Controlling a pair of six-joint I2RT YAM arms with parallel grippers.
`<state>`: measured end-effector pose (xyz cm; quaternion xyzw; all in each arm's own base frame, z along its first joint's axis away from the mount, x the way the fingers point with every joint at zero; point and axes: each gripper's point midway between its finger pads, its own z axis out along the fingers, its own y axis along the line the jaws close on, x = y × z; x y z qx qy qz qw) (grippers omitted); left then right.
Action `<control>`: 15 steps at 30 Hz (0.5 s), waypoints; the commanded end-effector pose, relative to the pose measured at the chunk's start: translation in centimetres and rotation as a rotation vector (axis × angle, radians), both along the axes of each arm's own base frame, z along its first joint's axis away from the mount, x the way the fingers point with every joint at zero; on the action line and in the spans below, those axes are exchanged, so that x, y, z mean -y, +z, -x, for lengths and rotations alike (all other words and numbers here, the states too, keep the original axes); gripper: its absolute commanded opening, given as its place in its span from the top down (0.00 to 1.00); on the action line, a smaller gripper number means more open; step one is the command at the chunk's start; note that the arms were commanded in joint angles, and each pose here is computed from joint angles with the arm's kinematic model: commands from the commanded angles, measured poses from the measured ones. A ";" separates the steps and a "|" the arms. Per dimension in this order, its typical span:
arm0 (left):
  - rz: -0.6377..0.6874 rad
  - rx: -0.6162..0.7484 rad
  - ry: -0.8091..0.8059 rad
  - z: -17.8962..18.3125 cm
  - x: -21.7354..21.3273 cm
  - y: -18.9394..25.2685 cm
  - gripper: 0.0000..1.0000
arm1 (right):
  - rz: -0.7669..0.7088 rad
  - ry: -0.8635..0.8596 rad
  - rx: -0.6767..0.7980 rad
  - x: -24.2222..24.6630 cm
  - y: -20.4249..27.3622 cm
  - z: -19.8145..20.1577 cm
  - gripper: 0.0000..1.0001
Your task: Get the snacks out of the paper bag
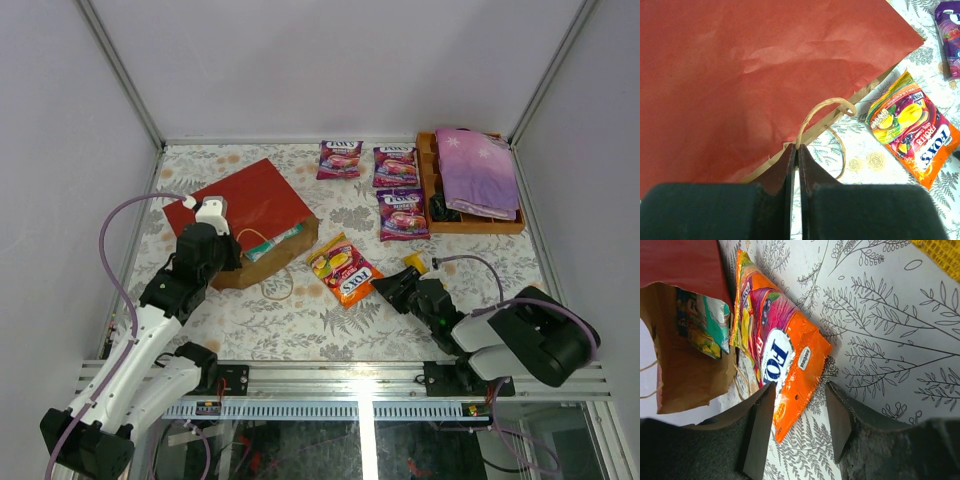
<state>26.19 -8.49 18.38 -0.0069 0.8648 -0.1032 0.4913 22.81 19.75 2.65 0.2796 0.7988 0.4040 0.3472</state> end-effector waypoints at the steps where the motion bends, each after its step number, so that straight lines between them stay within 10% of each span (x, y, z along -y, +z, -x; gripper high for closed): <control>1: 0.017 0.021 -0.003 -0.4 0.2 0.6 1.00 | -0.016 -0.026 -0.016 -0.3 -0.7 -0.3 0.49; 8: 0.016 0.022 0.001 -0.4 0.1 0.6 1.00 | -0.065 -0.057 -0.033 -0.9 -1.7 -1.0 0.63; 15: 0.018 0.024 0.000 -0.4 0.2 0.7 1.00 | -0.142 -0.071 -0.014 -1.9 -1.4 -2.1 1.00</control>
